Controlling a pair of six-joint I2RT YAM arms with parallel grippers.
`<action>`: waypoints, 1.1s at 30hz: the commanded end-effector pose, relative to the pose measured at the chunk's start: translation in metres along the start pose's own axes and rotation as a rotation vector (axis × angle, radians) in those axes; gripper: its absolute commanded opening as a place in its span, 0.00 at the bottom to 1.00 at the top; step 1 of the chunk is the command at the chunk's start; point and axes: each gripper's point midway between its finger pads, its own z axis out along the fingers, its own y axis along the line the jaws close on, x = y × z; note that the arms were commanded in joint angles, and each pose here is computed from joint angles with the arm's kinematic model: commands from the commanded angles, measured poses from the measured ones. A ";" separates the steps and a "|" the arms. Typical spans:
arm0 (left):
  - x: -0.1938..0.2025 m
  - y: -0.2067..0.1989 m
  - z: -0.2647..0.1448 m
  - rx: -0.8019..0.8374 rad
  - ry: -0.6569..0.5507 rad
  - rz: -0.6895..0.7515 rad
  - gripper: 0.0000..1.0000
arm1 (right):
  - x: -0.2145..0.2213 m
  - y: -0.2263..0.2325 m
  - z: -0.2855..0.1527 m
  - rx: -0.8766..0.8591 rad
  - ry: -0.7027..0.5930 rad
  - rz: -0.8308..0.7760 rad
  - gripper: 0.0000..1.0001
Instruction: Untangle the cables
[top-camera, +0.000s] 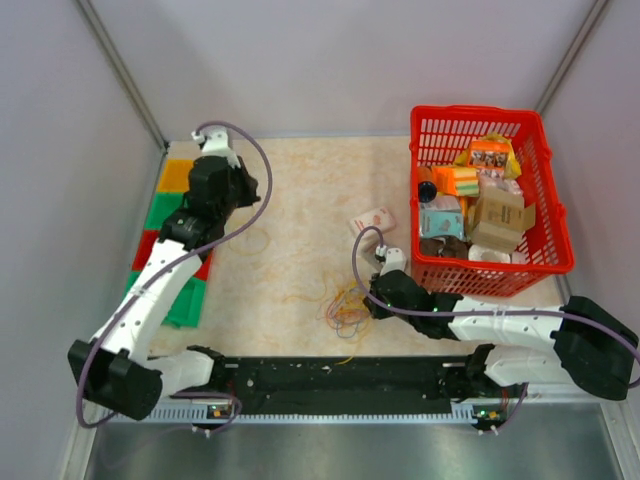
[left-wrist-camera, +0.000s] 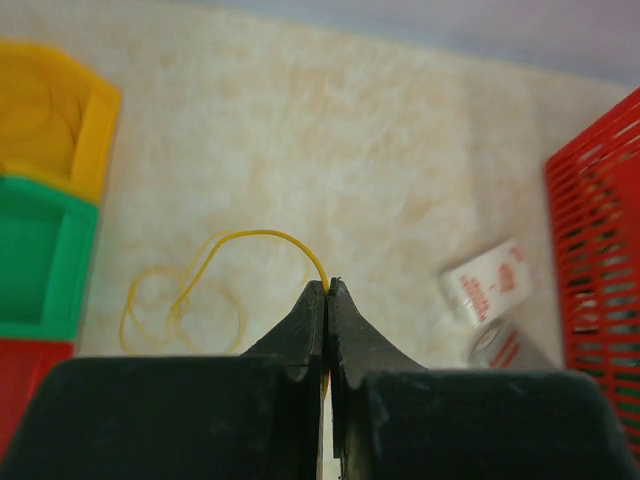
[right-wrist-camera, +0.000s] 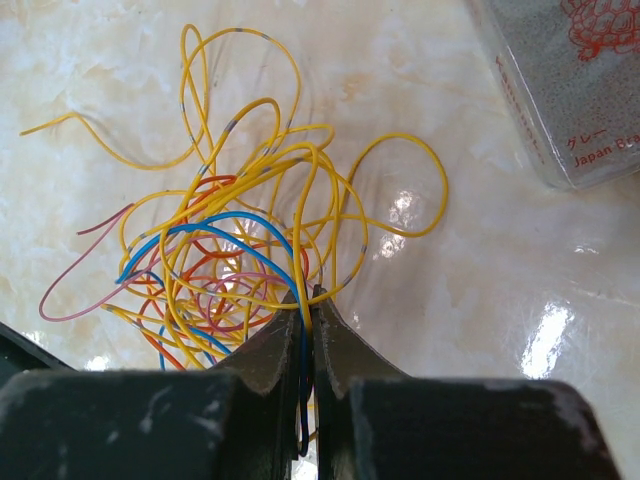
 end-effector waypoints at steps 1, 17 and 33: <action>0.065 0.027 0.020 -0.072 0.150 -0.120 0.00 | -0.012 0.010 -0.003 -0.037 -0.047 0.010 0.00; 0.204 0.125 0.080 -0.382 0.534 -0.234 0.34 | -0.011 0.010 -0.006 -0.065 -0.068 0.017 0.00; 0.257 0.136 0.105 -0.444 0.714 -0.110 0.77 | -0.010 0.012 -0.004 -0.079 -0.066 0.009 0.00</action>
